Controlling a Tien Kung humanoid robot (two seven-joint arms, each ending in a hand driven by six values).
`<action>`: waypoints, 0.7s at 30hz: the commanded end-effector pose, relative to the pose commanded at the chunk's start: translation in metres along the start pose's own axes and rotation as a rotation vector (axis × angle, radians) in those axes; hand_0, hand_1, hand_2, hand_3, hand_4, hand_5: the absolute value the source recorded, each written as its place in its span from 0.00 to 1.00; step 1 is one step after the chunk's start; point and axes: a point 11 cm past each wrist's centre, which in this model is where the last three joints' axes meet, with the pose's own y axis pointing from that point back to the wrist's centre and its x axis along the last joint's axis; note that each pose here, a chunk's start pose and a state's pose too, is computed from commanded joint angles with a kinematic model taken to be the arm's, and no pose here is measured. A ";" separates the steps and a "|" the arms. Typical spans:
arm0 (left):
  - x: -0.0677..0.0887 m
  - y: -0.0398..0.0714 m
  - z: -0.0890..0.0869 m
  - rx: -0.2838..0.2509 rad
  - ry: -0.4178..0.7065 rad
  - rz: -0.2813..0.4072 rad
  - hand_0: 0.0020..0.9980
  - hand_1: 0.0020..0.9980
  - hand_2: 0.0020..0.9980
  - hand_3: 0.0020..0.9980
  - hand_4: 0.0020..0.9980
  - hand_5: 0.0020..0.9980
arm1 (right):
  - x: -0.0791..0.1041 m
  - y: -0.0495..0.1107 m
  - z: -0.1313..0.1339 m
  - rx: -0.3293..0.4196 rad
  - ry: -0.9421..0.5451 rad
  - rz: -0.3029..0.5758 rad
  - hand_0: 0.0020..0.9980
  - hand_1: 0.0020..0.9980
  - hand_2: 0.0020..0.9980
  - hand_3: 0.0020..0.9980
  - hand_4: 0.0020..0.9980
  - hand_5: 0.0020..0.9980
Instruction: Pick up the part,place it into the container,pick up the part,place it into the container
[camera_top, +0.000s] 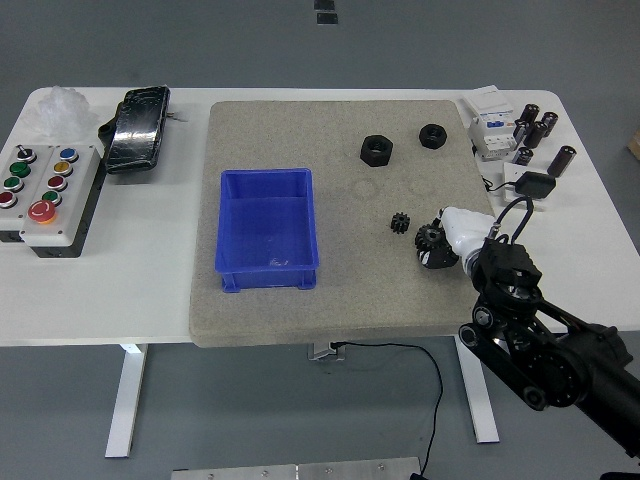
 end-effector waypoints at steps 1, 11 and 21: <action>0.000 0.000 0.000 0.000 0.000 0.000 0.61 0.54 0.56 0.62 0.61 0.35 | 0.002 0.000 -0.001 0.005 0.002 0.010 0.21 0.46 0.42 0.49 0.20 0.06; 0.002 0.000 -0.001 0.004 0.001 0.003 0.61 0.54 0.56 0.62 0.61 0.35 | 0.045 0.019 -0.067 0.201 0.009 0.217 0.21 0.44 0.35 0.44 0.17 0.00; 0.002 0.000 -0.001 0.010 0.000 0.005 0.61 0.54 0.56 0.62 0.61 0.35 | 0.038 0.050 -0.157 0.483 -0.063 0.262 0.48 0.61 0.60 0.57 0.24 0.01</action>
